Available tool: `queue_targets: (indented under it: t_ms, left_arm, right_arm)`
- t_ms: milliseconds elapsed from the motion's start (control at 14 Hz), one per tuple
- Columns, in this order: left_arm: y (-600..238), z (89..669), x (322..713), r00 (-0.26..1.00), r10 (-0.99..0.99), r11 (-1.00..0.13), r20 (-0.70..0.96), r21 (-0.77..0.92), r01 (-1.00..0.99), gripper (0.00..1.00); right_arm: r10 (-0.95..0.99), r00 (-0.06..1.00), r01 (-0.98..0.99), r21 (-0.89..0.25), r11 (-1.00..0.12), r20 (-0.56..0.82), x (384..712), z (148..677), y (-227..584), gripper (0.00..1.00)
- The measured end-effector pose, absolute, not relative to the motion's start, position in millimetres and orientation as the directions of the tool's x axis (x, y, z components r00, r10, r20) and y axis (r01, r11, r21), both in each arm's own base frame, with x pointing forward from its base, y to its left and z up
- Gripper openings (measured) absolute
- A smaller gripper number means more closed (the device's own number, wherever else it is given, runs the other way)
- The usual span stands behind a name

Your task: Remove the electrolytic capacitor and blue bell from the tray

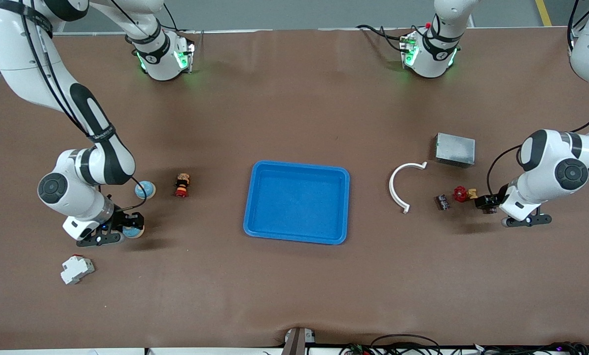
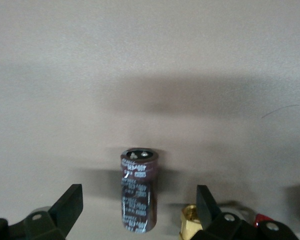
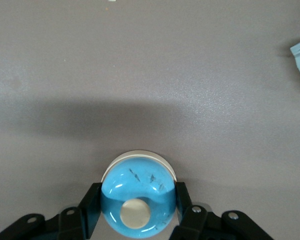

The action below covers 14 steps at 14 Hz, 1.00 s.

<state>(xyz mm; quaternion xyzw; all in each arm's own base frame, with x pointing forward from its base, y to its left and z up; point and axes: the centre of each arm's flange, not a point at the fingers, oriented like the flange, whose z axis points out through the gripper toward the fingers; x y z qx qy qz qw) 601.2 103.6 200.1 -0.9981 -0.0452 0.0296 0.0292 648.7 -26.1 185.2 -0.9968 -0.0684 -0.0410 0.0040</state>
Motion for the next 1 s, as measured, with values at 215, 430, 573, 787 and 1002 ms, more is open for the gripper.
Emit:
queue_targets:
  t_ms: [215,430,573,787,1002]
  left_arm:
    - [108.7,241.1,599.2,0.986,0.124,-0.991,-0.112,-0.058,0.118,1.00]
    - [128.7,293.4,589.8,0.981,0.080,-0.996,-0.178,-0.046,0.073,1.00]
    - [146.5,325.2,579.2,0.976,0.071,-0.997,-0.204,-0.022,0.068,1.00]
    - [162.1,365.4,564.7,0.967,0.077,-0.997,-0.243,-0.007,0.077,1.00]
    - [157.0,405.2,555.5,0.953,0.065,-0.998,-0.295,-0.007,0.065,1.00]
  right_arm:
    - [0.136,0.987,0.136,-0.002,-0.991,0.088,648.8,184.9,-26.2,0.63]
    - [0.135,0.987,0.136,-0.001,-0.991,0.092,648.9,184.5,-26.7,0.66]
    - [0.134,0.987,0.135,-0.001,-0.991,0.092,648.8,184.1,-27.1,0.80]
    - [0.134,0.986,0.135,-0.001,-0.991,0.094,649.5,185.6,-26.8,1.00]
    - [0.135,0.989,0.135,0.002,-0.991,0.059,651.4,206.6,-27.2,1.00]
